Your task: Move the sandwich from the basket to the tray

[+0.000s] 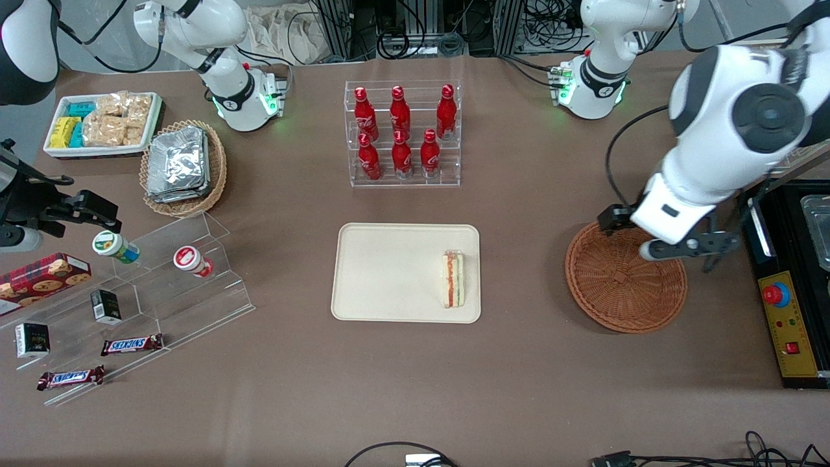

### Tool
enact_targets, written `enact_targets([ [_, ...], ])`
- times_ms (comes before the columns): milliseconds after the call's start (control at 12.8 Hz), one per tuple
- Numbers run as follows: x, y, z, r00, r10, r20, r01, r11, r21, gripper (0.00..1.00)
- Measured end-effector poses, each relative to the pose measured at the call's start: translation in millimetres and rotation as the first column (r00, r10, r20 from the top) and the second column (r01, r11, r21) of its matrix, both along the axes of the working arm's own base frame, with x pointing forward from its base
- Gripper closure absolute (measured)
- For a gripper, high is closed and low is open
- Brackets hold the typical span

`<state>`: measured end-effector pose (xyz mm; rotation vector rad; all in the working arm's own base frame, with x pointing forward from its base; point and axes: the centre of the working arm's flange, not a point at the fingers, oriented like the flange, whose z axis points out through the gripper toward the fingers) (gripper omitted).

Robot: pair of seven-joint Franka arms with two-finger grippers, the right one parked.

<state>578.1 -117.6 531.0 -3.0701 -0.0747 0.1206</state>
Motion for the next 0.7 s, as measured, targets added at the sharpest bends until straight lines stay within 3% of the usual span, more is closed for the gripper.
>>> enact_targets([
  [234,2.3,43.5,14.3,0.997,-0.062,-0.043,0.062,0.998,-0.008,0.00],
  [703,7.4,70.3,35.4,0.998,-0.065,-0.014,0.065,0.998,-0.014,0.00],
])
